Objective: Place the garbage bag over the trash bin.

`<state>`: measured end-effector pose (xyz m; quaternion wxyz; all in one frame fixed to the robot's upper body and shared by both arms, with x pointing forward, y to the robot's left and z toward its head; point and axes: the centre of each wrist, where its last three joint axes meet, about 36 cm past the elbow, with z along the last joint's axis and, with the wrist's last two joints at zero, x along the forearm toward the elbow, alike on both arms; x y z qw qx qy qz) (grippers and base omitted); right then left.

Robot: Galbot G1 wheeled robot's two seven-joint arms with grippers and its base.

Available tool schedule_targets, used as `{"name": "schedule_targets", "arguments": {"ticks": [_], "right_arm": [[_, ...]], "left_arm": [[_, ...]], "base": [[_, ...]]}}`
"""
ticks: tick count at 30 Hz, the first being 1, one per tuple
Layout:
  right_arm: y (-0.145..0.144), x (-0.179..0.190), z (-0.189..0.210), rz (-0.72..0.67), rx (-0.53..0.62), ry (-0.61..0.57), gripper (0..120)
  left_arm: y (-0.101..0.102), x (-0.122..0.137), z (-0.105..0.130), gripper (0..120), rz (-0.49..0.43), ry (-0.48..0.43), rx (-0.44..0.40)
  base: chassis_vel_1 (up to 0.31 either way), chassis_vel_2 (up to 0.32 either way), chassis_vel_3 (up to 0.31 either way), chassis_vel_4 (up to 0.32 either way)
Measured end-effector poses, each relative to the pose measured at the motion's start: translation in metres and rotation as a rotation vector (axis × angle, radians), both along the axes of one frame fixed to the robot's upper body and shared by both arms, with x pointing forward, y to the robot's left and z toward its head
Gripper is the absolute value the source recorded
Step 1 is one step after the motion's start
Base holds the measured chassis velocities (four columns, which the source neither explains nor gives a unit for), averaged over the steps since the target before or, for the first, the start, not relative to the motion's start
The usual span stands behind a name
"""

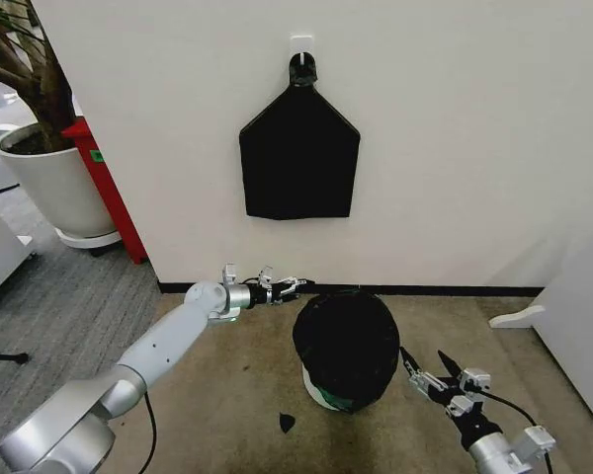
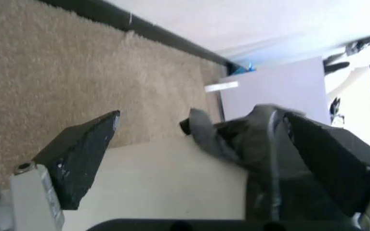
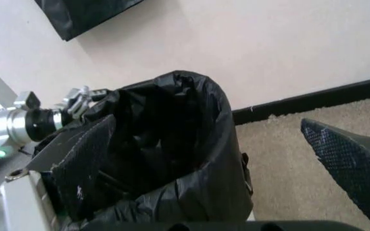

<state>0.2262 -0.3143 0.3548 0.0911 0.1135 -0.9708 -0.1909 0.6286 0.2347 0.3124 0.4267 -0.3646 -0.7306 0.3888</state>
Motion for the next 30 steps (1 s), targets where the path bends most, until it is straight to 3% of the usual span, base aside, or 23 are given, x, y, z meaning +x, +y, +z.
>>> {"name": "schedule_targets", "arguments": {"ticks": [8,17,30], "right_arm": [[0.008,-0.003,-0.004,0.021,0.002,0.014,100],[0.009,0.002,-0.004,0.036,0.002,0.013,100],[0.007,0.002,-0.007,0.036,0.001,0.020,100]], "left_arm": [[-0.011,-0.009,-0.023,100,-0.012,0.020,0.015],[0.001,-0.011,-0.025,100,0.018,0.020,0.010],[-0.013,-0.016,-0.038,100,-0.017,0.015,0.038]], "base": [[0.000,0.000,0.000,0.000],[0.000,0.000,0.000,0.000],[0.000,0.000,0.000,0.000]]}}
